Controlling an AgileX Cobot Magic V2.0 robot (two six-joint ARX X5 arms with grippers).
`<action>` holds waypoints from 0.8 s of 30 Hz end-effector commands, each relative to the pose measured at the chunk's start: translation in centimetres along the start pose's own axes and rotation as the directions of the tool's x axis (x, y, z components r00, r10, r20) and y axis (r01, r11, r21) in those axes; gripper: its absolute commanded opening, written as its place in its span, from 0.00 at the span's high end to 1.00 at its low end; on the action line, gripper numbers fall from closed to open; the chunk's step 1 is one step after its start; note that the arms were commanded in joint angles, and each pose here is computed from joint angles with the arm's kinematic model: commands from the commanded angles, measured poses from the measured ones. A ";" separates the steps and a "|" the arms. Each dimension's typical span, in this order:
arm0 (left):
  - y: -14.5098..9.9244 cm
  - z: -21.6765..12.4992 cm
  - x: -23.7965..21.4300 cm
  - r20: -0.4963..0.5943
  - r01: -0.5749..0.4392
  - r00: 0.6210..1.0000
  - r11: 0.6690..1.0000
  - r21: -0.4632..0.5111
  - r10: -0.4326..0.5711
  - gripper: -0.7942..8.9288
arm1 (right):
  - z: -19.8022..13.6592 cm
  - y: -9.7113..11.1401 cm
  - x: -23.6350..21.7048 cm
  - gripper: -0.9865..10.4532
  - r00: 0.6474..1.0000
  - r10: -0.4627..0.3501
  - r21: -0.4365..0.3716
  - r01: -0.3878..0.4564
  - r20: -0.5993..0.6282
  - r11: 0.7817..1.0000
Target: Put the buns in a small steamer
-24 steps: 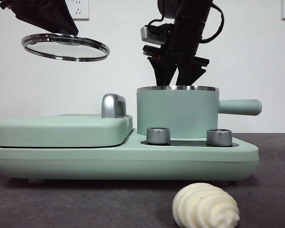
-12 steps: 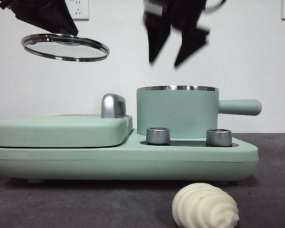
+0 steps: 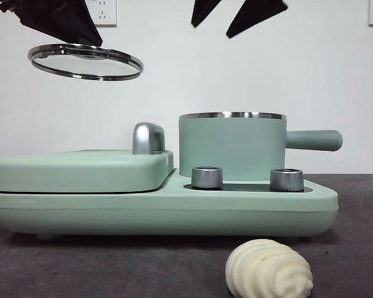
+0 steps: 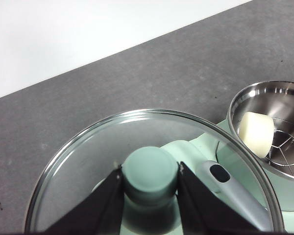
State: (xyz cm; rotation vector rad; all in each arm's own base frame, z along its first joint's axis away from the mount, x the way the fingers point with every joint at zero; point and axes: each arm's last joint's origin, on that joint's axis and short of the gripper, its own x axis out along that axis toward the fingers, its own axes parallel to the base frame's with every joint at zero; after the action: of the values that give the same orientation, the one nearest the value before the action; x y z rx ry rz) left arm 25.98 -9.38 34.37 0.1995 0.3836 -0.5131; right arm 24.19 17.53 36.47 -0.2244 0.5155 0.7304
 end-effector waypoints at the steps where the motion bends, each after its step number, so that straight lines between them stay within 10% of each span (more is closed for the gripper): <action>1: 0.0 0.8 -0.2 0.043 -0.004 0.999 1.000 0.006 0.004 0.90 | -2.0 0.9 -0.7 0.57 0.999 0.013 0.004 -0.013 0.033 1.000; 24: 0.0 0.8 -0.2 0.045 -0.004 0.999 1.000 0.007 0.004 0.90 | -18.3 7.8 -1.9 0.57 0.920 0.255 -0.039 -0.279 -0.296 0.960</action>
State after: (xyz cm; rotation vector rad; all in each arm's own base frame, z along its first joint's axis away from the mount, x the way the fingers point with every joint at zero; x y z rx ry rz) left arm 25.98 -9.38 34.37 0.1995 0.3836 -0.5131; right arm 10.93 15.09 21.81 -0.3481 0.8045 0.9926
